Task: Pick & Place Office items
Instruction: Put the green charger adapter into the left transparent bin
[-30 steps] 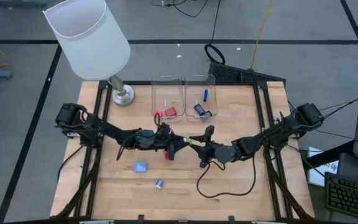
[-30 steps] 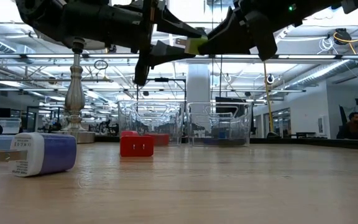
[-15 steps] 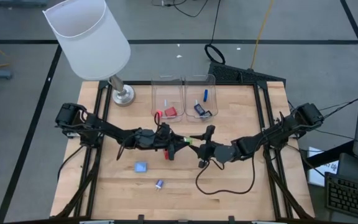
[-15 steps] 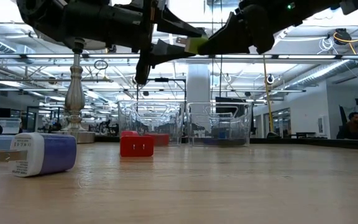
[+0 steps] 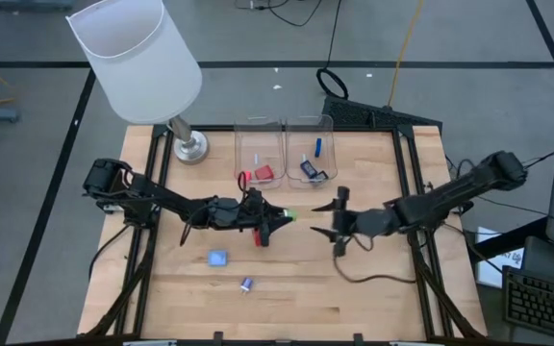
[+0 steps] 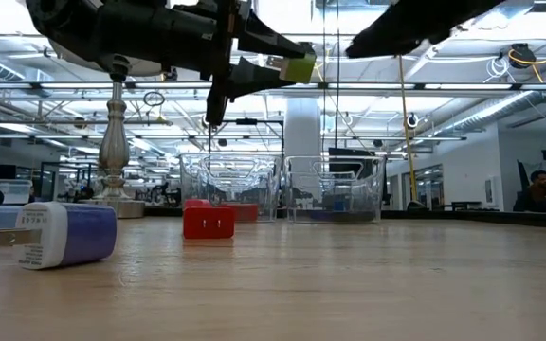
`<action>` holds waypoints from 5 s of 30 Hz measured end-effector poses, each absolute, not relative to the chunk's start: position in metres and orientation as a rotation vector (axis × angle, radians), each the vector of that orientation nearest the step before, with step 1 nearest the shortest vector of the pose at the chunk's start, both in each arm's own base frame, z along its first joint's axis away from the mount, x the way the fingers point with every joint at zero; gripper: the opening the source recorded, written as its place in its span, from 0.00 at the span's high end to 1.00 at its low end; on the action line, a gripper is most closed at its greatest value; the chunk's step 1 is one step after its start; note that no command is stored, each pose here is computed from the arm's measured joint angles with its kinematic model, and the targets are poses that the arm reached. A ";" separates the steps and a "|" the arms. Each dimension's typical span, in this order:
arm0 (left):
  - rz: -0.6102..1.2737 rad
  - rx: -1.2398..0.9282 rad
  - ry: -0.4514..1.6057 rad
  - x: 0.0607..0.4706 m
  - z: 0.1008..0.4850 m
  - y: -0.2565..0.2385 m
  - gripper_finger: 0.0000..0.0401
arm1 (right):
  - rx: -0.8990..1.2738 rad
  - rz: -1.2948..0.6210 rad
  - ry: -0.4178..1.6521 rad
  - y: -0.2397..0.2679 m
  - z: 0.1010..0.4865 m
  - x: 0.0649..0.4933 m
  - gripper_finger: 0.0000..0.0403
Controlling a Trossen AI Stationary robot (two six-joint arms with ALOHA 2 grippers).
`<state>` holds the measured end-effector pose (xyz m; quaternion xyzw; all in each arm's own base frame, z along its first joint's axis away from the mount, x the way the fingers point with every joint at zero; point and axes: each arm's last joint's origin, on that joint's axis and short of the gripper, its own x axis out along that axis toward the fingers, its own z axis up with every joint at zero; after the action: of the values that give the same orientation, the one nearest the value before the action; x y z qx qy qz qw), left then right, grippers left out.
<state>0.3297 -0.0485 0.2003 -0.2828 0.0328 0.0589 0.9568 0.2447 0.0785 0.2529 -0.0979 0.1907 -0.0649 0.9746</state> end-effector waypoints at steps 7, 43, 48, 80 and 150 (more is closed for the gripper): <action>0.119 -0.573 0.066 0.330 0.200 -0.048 0.66 | -0.190 -0.123 0.273 0.060 0.263 0.195 0.49; 0.068 -0.502 0.005 0.341 0.217 -0.010 0.66 | 0.080 0.100 0.064 0.037 0.189 0.121 0.49; 0.061 -0.504 0.007 0.341 0.217 -0.013 0.66 | 0.052 0.104 0.048 0.037 0.191 0.118 0.49; 0.014 -0.449 -0.025 0.340 0.221 -0.029 0.66 | 0.044 0.097 -0.011 0.026 0.176 0.098 0.48; 0.782 -0.377 0.255 0.321 0.181 0.077 0.66 | -0.081 -0.036 -0.052 0.011 0.175 0.095 0.49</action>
<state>0.3210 0.0766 0.1808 -0.1821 0.1232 0.3778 0.8994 0.0954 0.0107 0.1748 -0.0405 -0.0260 -0.0180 0.9987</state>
